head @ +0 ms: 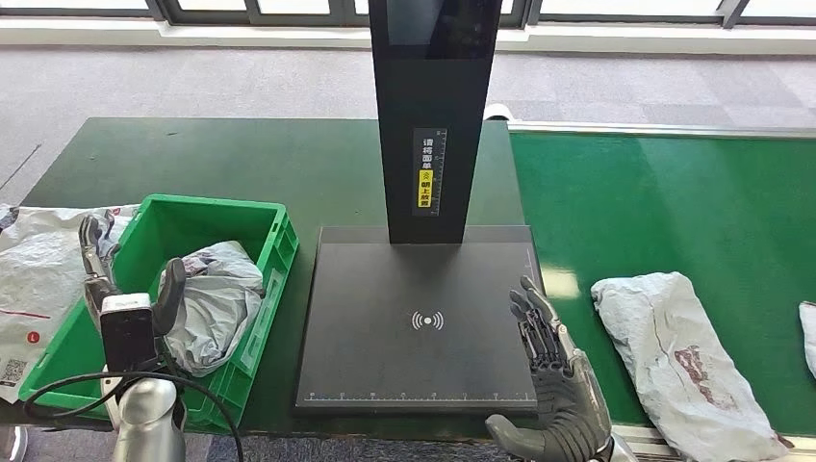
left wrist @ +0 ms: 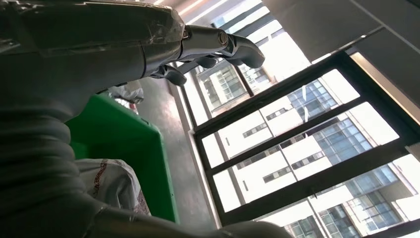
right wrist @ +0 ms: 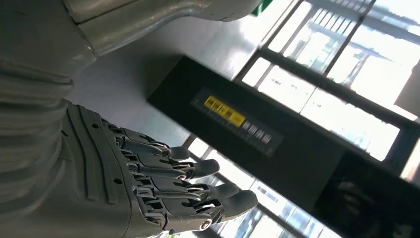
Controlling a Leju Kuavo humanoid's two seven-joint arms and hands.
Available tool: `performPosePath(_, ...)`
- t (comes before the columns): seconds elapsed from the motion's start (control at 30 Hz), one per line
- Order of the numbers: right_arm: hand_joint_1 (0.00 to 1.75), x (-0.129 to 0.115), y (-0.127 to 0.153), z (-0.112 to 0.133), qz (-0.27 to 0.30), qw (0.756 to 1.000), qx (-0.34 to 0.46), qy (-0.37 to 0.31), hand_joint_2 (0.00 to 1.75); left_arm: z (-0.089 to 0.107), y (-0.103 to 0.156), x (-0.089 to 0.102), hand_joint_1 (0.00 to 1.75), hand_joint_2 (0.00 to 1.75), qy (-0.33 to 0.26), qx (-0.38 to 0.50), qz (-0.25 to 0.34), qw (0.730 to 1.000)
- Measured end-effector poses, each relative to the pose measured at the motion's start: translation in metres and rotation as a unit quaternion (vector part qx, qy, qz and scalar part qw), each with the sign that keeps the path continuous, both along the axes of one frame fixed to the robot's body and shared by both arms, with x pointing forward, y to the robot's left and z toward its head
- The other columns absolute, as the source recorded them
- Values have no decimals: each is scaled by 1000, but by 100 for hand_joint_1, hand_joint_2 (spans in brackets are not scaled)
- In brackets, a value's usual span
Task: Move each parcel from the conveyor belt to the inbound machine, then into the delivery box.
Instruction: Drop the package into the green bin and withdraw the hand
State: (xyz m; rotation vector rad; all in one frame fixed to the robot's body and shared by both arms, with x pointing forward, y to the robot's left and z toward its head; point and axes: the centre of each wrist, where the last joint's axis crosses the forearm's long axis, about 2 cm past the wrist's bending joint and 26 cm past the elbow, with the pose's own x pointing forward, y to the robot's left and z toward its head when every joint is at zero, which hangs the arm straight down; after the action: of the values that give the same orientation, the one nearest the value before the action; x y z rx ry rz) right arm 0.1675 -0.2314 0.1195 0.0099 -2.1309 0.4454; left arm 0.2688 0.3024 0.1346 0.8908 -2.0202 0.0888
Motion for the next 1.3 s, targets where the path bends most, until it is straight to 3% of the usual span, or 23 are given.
performPosePath(0.2,0,-1,-14,-4,-69,997,-44,16,175,7,-34,-10,0,0,13,65,23,998)
performPosePath(0.47,0,-2,-31,-12,-174,976,-124,51,175,11,-53,-15,0,0,-6,64,13,998)
performPosePath(0.6,0,0,-55,-20,-316,909,-253,99,175,15,-66,-27,0,0,-67,-13,-84,994)
performPosePath(0.7,0,-4,-74,-29,-380,857,-324,129,175,19,-74,-35,0,0,-112,-64,-155,979)
performPosePath(0.87,0,-13,-92,-41,-416,816,-360,175,175,23,-79,-42,0,0,-130,-88,-197,968)
performPosePath(1.0,0,-21,-105,-51,-447,752,-433,220,175,24,-82,-42,0,0,-133,-117,-230,957)
performPosePath(1.1,0,-29,-118,-62,-452,719,-460,261,175,23,-85,-42,0,0,-136,-143,-262,945)
performPosePath(1.3,0,-48,-135,-80,-450,683,-469,333,175,21,-90,-41,0,0,-129,-157,-300,932)
